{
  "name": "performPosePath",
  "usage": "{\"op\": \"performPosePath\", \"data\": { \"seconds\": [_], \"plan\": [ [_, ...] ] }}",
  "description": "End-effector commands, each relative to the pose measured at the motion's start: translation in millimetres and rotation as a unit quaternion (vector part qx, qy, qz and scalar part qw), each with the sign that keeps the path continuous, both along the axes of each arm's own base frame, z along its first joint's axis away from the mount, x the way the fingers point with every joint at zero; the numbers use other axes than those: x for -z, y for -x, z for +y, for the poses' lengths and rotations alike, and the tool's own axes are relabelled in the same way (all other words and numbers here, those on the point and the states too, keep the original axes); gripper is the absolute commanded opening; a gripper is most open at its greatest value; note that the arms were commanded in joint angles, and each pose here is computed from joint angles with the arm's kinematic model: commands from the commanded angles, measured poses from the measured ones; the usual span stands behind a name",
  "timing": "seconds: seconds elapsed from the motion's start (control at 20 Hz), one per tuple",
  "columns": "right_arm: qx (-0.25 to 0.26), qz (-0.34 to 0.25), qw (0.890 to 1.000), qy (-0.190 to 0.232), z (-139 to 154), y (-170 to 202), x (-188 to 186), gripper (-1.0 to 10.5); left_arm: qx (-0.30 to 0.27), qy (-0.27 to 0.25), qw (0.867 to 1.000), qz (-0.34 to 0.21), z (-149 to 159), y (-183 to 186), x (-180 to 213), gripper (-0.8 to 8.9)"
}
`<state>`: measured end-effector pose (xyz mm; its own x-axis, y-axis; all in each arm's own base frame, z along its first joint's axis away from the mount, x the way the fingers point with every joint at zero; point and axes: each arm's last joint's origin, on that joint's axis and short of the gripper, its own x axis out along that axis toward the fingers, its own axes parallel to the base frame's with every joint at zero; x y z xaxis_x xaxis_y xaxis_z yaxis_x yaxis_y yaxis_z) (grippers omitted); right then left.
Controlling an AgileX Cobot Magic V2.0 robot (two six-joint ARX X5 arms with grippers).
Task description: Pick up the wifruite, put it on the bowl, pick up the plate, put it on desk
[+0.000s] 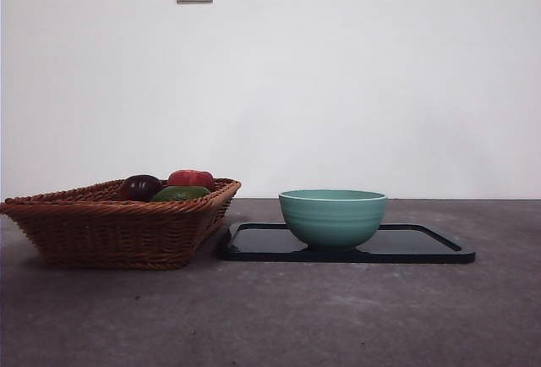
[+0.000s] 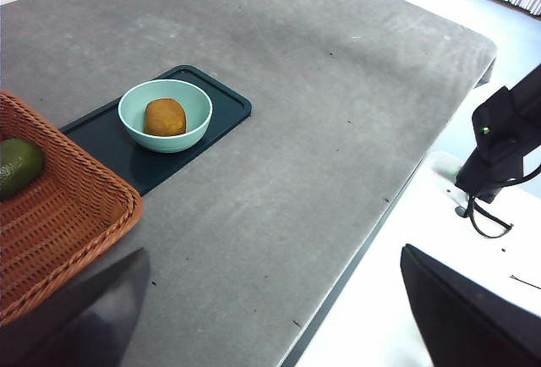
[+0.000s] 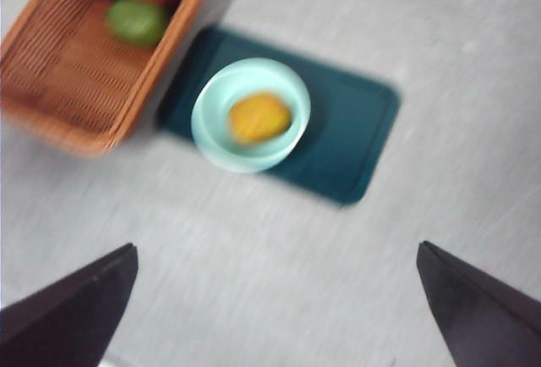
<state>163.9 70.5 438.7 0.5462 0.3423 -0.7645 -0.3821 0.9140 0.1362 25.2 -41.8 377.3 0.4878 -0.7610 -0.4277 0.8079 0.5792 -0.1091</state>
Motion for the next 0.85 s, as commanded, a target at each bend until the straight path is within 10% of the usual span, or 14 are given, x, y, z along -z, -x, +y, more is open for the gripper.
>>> {"op": "performPosePath", "data": {
  "seconds": [0.05,0.85],
  "plan": [
    [-0.028,0.024,0.999,0.009,-8,36,13,5.5,0.003,0.006,1.000,-0.006,0,0,-3,4.68],
    [-0.059,-0.153,0.980,-0.109,-74,181,68,5.5,-0.011,0.057,0.998,0.003,-3,-1,-10,4.64]
  ]
}}
